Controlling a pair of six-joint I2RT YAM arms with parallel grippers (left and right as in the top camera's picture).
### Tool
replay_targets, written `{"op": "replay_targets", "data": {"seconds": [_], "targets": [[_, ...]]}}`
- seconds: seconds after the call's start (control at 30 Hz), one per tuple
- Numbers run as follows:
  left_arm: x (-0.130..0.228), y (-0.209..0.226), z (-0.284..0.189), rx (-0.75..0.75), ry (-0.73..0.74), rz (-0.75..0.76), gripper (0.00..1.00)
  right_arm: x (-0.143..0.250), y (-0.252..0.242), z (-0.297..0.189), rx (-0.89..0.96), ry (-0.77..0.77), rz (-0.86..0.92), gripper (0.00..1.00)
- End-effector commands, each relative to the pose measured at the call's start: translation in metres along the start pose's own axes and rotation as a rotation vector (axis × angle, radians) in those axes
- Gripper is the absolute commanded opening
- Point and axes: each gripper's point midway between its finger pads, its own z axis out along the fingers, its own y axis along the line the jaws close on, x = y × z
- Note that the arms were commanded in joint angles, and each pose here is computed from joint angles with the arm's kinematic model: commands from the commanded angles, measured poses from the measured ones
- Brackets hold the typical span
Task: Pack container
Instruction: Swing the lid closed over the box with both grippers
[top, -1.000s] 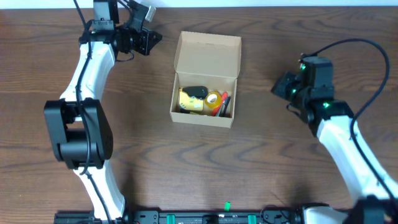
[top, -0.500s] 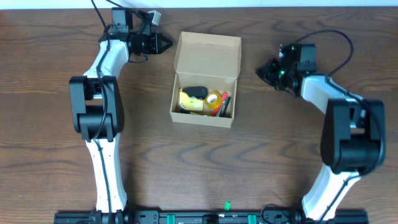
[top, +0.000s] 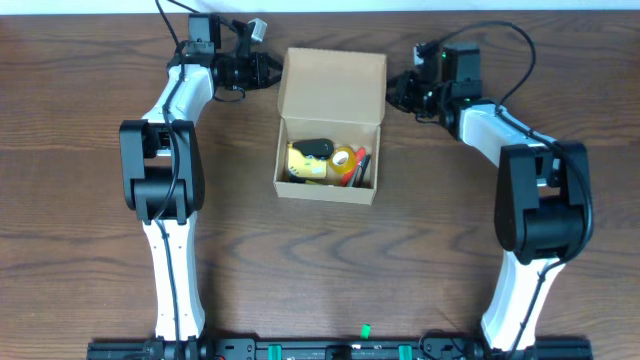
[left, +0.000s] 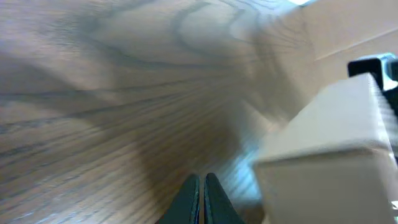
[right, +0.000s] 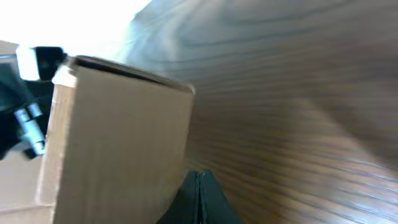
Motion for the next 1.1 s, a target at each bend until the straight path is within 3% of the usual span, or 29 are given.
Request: {"op": "replay_targets", "data": {"seconds": [0.0,0.37,0.57,0.8,1.07], "targets": [[-0.005,-0.021,0.0,0.113,0.006,0.01,0.06,0.002,0.023,0.001,-0.102,0.042,-0.021,0.01],[-0.029,-0.066,-0.025,0.161,0.019,0.11,0.06,-0.021,0.073,-0.019,-0.297,0.065,-0.151,0.01],[-0.021,-0.081,-0.047,0.053,0.071,0.208,0.06,-0.03,0.11,-0.031,-0.402,0.092,-0.225,0.02],[-0.002,-0.098,-0.074,-0.058,0.165,0.313,0.06,0.009,0.105,-0.023,-0.385,0.233,-0.173,0.02],[0.021,-0.111,-0.085,-0.037,0.244,0.35,0.06,0.042,0.107,-0.017,-0.345,0.319,-0.197,0.02]]}}
